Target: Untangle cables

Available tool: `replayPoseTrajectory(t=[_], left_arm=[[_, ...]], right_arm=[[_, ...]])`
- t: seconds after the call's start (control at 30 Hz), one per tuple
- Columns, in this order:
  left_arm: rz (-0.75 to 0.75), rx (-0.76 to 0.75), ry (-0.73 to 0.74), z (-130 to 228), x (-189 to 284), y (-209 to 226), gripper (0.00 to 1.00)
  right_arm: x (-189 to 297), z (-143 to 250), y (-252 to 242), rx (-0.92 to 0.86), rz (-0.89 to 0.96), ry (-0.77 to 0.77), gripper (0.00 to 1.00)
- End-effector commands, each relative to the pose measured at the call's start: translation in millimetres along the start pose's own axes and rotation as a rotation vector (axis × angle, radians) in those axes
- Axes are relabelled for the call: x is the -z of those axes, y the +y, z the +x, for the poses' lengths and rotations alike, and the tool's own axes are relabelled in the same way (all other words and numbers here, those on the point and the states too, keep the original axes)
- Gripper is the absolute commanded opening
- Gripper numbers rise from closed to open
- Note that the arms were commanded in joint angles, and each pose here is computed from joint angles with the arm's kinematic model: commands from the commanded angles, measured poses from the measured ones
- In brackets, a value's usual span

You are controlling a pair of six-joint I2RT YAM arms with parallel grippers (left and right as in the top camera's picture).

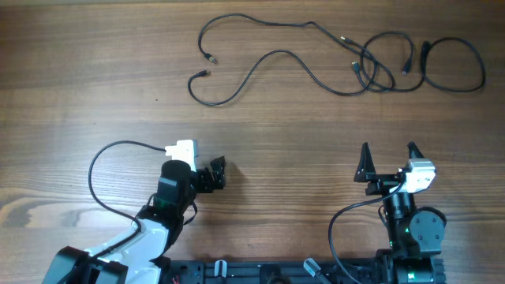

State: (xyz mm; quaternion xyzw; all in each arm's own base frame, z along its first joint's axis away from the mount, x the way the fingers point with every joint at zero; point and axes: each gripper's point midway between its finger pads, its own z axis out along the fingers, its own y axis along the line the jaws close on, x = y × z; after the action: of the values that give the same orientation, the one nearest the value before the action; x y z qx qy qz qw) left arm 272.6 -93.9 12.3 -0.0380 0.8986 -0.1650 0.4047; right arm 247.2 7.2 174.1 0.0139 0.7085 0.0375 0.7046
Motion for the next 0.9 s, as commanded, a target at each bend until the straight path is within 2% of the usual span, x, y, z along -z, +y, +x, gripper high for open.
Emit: replayPoseTrajectory(t=[0.0,0.3,0.87], left_arm=[[-0.048,0.02,0.05,23,4,16,1.0],[-0.068,0.039,0.04,31,13,28,1.0],[-0.177,0.116,0.006,24,47,58,1.0]], right_arm=[[1,-2,2,0.017,-0.008,-0.01,1.0],[1,-2,2,0.018,-0.008,-0.011,1.0],[1,-2,2,0.017,-0.008,-0.011,1.0]])
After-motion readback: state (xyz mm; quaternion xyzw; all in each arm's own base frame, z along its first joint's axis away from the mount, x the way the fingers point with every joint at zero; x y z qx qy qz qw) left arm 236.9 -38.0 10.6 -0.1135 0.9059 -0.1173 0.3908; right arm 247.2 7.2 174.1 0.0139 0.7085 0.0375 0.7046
